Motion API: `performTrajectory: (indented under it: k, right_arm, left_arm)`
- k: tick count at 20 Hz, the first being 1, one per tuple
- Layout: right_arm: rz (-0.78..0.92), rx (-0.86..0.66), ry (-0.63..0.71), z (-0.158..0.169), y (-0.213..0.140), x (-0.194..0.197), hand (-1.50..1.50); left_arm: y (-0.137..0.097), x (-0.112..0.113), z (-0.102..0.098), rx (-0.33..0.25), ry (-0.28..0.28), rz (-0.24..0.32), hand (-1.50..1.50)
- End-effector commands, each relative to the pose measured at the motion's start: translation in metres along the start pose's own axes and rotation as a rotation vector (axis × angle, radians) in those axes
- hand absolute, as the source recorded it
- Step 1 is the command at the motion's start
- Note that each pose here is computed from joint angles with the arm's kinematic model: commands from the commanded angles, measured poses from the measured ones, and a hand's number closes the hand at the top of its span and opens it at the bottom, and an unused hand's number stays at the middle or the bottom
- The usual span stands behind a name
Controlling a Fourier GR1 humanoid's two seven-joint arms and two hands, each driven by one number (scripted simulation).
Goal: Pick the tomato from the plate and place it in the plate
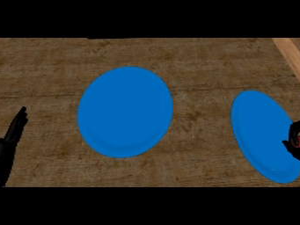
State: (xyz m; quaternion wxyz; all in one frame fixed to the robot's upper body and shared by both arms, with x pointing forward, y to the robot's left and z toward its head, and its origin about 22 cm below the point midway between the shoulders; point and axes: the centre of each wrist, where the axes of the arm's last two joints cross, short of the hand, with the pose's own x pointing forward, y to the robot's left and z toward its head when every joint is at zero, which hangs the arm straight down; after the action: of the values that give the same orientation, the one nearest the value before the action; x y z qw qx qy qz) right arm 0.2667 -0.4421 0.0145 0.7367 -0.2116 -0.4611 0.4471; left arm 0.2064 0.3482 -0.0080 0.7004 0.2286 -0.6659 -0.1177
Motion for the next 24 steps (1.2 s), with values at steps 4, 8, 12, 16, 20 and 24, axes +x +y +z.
performTrajectory:
  k: [4, 8, 12, 16, 20, 24]
  right_arm:
    - [0.018, -0.319, 0.384, 0.006, 0.037, 0.003, 1.5]
    - [0.022, -0.533, 0.382, 0.001, 0.045, 0.048, 1.5]
    - [0.053, -0.726, 0.319, 0.012, 0.047, 0.095, 1.5]
    - [0.099, -0.894, 0.188, 0.036, 0.038, 0.151, 1.5]
    - [0.047, -0.968, -0.018, 0.074, 0.051, 0.215, 1.5]
    - [0.008, -0.94, -0.096, 0.111, 0.074, 0.27, 1.5]
  left_arm:
    - [0.011, -0.008, 0.01, 0.04, 0.042, -0.015, 0.0]
    - [0.016, -0.011, 0.015, 0.034, 0.047, -0.03, 0.0]
    - [0.009, -0.002, 0.012, 0.02, 0.018, -0.007, 0.0]
    - [0.003, -0.001, 0.011, 0.024, 0.039, 0.005, 0.0]
    - [0.002, -0.002, 0.009, 0.027, 0.033, -0.003, 0.0]
    - [-0.005, 0.005, 0.003, -0.01, -0.016, 0.008, 0.0]
